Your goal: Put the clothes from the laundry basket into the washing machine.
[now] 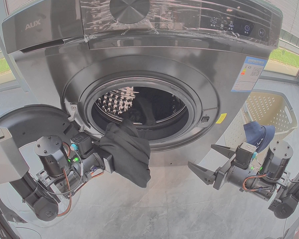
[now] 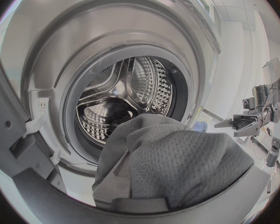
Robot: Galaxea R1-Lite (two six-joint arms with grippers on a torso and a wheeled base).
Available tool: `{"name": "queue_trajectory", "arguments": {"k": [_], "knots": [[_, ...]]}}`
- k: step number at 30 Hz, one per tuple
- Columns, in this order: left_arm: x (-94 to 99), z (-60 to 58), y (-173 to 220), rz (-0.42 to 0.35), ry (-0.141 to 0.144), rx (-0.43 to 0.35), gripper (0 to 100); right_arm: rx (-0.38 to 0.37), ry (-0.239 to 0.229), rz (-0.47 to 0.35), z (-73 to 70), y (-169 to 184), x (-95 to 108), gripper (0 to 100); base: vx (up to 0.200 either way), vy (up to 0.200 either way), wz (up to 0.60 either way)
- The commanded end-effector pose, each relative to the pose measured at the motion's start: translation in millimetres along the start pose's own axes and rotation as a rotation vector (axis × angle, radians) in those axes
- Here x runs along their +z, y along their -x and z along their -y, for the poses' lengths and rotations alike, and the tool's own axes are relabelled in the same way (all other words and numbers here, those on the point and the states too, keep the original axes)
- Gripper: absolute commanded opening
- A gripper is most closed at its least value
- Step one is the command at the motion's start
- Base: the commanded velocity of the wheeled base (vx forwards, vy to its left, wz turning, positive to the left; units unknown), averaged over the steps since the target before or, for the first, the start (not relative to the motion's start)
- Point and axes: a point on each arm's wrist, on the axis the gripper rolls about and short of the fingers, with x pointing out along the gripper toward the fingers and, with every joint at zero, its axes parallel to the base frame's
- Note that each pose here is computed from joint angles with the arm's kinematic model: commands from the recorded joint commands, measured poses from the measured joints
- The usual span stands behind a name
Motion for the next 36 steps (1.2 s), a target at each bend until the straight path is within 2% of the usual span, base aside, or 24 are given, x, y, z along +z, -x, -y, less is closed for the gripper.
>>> {"name": "queue_trajectory", "arguments": {"k": [1,6,10,13,15,18,22,24,29,33,36], "knots": [[0.1,0.3,-0.8,0.002,0.0,-0.001,0,0.002,-0.001,-0.006,-0.3,0.2,-1.2,100,0.2,0.0,0.0],[-0.7,4.6,0.0,-0.003,0.002,-0.017,0,0.032,-0.001,-0.056,-5.9,8.5,-10.7,100,0.0,0.0,0.0],[-0.9,23.2,1.7,-0.007,0.041,-0.086,0,0.132,0.004,-0.109,-21.9,19.0,-20.5,100,0.0,0.0,0.0],[-3.6,30.5,-6.2,-0.006,0.047,-0.11,0,0.17,0.005,-0.091,-31.1,19.3,-19.1,100,0.0,0.0,0.0],[-4.5,31.0,-12.4,0.0,0.052,-0.109,0,0.176,0.006,-0.088,-32.5,19.2,-19.0,100,0.0,0.0,0.0],[-17.5,32.4,-34.3,-0.011,0.059,-0.112,0,0.179,0.006,-0.096,-32.9,20.6,-20.9,100,0.0,0.0,0.0],[-21.7,34.6,-47.9,-0.004,0.111,-0.155,0,0.18,0.007,-0.099,-33.2,20.9,-21.4,100,0.0,0.0,0.0],[-21.3,33.4,-56.0,0.012,0.125,-0.157,0,0.186,0.008,-0.097,-35.0,20.8,-21.1,100,0.0,0.0,0.0],[-29.4,31.3,-85.9,0.049,0.131,-0.139,0,0.189,0.008,-0.097,-36.0,20.4,-21.2,100,0.0,0.0,0.0],[-45.1,30.6,-109.0,0.058,0.131,-0.128,0,0.188,0.008,-0.097,-35.7,19.9,-21.3,100,0.0,0.0,0.0],[-47.6,29.5,-124.0,0.078,0.135,-0.115,0,0.189,0.008,-0.097,-36.1,20.0,-21.3,100,0.0,0.0,0.0]]}}
